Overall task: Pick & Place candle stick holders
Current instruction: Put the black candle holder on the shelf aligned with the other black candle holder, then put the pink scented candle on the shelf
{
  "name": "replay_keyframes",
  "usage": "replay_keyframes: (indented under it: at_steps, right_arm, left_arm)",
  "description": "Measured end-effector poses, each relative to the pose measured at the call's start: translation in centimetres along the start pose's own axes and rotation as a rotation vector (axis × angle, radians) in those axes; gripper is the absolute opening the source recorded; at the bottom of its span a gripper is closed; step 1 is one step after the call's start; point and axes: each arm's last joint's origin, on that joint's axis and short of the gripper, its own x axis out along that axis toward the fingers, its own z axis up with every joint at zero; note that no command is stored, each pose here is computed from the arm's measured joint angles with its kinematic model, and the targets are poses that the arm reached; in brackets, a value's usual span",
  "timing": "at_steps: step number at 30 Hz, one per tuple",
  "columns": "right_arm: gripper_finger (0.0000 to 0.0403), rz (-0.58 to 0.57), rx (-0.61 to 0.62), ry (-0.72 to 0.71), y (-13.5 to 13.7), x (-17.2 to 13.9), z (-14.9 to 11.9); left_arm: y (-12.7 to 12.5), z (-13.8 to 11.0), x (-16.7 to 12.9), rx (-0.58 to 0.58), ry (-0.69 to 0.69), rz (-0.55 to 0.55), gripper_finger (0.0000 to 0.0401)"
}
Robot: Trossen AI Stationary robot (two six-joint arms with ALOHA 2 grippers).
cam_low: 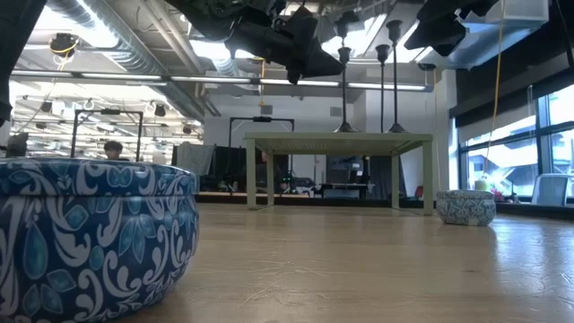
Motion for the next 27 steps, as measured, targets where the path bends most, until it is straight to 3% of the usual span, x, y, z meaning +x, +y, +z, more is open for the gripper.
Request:
replay_keyframes:
  at_steps: [8, 12, 16, 20, 27]
  right_arm:
    - [0.0236, 0.007, 0.003, -0.032, 0.1, 0.0, 0.3]
    - [0.0236, 0.004, -0.001, -0.103, 0.2, 0.0, 1.0]
    - [0.0236, -0.037, -0.011, -0.155, 0.2, -0.1, 1.3]
    - [0.0236, -0.060, 0.061, -0.133, 0.2, 0.7, 1.2]
    - [0.0236, -0.085, 0.037, -0.079, 0.4, 3.2, 1.0]
  left_arm:
    - [-0.1, 0.1, -0.4, -0.007, 0.018, 0.000, 0.0088]
    - [-0.4, 0.9, -2.0, -0.009, 0.068, 0.001, 0.0088]
    - [-1.2, 2.1, -5.0, -0.021, 0.164, -0.016, 0.0088]
    - [-2.5, 3.3, -9.1, 0.019, 0.272, -0.050, 0.0088]
    - [-5.9, 3.4, -14.3, 0.001, 0.489, -0.154, 0.0088]
